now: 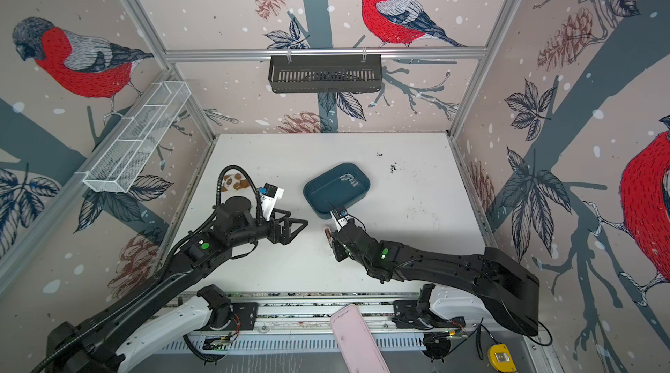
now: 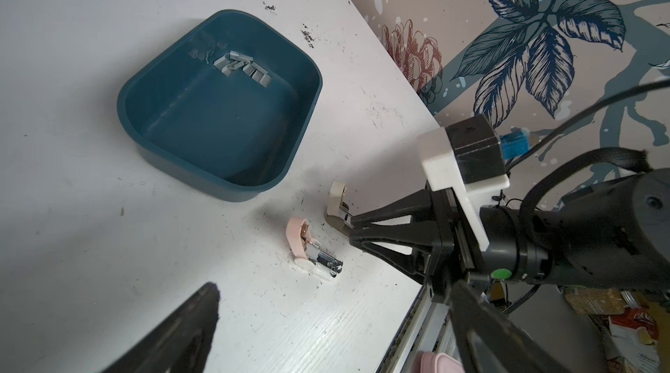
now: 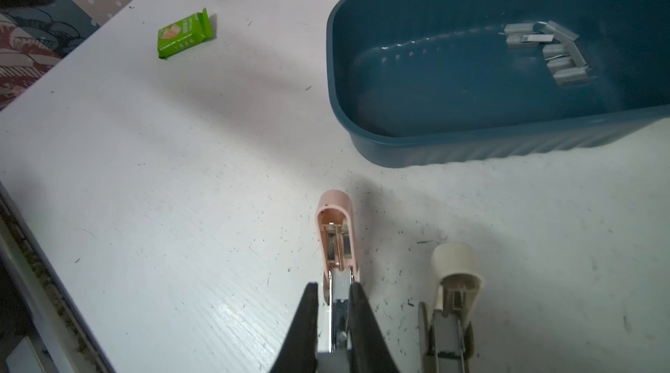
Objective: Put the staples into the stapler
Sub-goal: 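Lower the right gripper to the pink stapler while the left gripper withdraws, then push the staple strip into the pink stapler's channel with the right gripper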
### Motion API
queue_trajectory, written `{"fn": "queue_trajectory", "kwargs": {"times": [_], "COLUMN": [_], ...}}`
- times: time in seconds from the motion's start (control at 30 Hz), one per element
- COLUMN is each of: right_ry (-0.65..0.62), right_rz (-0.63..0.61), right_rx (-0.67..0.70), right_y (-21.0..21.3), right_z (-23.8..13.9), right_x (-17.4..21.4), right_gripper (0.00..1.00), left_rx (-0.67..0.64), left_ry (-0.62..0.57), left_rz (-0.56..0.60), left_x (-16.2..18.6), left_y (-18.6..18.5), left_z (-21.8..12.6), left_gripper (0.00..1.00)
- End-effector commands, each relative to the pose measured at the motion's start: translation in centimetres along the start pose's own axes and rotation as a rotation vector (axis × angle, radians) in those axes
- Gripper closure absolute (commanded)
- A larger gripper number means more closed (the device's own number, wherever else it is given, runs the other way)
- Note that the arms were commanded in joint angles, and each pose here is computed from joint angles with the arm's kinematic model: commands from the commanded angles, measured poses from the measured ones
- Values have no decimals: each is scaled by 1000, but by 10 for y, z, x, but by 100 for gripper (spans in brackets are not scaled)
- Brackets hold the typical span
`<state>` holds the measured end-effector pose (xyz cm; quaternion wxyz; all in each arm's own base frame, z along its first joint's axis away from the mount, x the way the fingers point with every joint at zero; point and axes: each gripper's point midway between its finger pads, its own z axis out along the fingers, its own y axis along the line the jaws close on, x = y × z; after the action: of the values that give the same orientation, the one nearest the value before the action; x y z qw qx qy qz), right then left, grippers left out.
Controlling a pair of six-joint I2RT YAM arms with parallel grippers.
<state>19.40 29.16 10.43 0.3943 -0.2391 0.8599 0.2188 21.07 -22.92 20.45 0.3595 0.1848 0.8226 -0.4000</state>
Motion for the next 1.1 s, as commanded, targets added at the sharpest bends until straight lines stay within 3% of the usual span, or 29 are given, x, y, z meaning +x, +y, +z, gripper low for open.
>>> {"fn": "queue_trajectory", "kwargs": {"times": [0.0,0.43,1.07], "right_ry": [-40,49,80], "right_rz": [-15,-52,-51], "right_rx": [30,63,103], "right_y": [-2,-1,-5], "right_z": [3,28,38], "right_x": [-5,27,41], "right_gripper": [84,85,85], "left_rx": [46,93,93], "left_ry": [-37,-58,-53], "left_rz": [15,11,28], "left_x": [-9,-1,1], "left_y": [-8,-7,-8], "left_z": [4,14,13], "left_gripper": [1,2,1]}}
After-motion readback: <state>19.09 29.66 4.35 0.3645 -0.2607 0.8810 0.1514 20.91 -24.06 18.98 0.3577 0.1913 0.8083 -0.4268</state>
